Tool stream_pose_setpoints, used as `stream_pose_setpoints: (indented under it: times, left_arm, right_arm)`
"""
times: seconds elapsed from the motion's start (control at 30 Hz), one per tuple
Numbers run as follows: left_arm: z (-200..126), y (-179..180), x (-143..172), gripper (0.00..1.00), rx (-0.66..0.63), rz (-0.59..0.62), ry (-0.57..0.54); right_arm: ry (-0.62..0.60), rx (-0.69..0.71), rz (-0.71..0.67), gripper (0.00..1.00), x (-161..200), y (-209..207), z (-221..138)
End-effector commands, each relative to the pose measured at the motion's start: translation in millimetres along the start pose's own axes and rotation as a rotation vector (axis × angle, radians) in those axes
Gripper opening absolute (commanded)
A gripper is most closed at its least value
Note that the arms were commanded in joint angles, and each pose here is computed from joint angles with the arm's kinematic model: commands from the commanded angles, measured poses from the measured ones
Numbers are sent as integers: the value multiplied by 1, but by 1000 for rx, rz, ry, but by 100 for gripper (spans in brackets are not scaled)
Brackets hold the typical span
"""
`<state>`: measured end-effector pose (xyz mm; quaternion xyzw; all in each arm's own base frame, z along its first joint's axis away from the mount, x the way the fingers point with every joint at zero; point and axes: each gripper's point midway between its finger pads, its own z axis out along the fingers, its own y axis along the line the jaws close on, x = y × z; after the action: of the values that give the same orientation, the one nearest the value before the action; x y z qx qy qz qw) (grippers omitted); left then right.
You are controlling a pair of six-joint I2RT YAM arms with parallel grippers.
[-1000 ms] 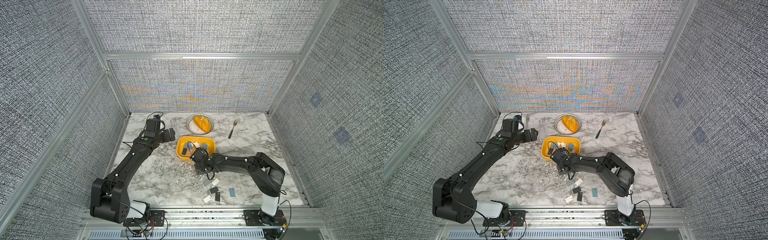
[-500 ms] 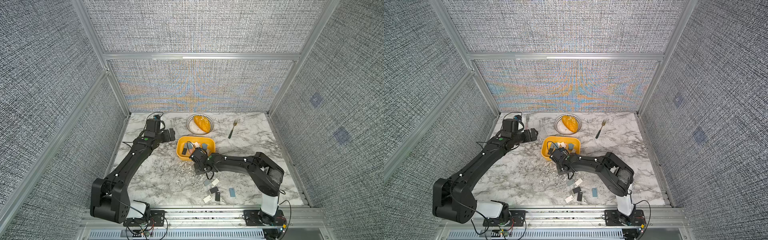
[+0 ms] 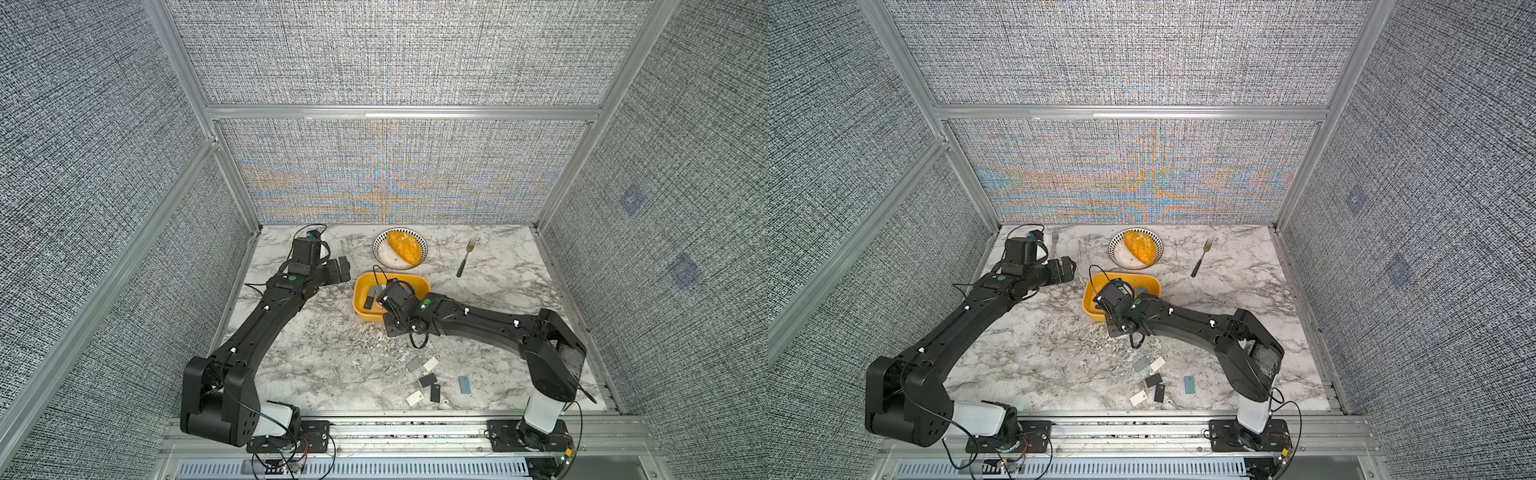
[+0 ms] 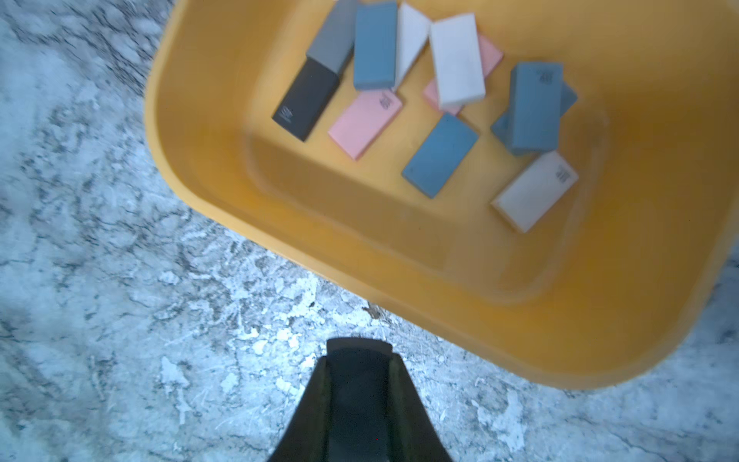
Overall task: Put the eraser in the storage box
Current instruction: Pick up the eraser from the center of the board, then place the eraser in the storage box.
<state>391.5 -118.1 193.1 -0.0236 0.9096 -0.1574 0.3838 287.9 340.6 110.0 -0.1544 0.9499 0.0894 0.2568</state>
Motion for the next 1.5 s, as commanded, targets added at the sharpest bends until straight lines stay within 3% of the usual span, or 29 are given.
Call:
stream_pose_setpoints:
  times: [0.0, 0.3, 0.5, 0.77, 1.47]
  left_arm:
    - [-1, -2, -10, 100, 4, 2, -40]
    - [-3, 1, -12, 100, -11, -4, -50]
    - [-2, 2, -13, 100, -22, -7, -50]
    - [-2, 3, -15, 100, -29, -4, -45]
    - [3, 7, -13, 100, -37, -2, -35]
  right_arm:
    - [-30, 36, -21, 20, -19, -11, -2]
    - [-104, -5, -44, 21, -84, -16, 26]
    - [-82, -16, -75, 21, -102, -13, 61]
    - [-54, -26, -89, 21, -108, -9, 91]
    - [-4, -19, -92, 24, -104, -9, 124]
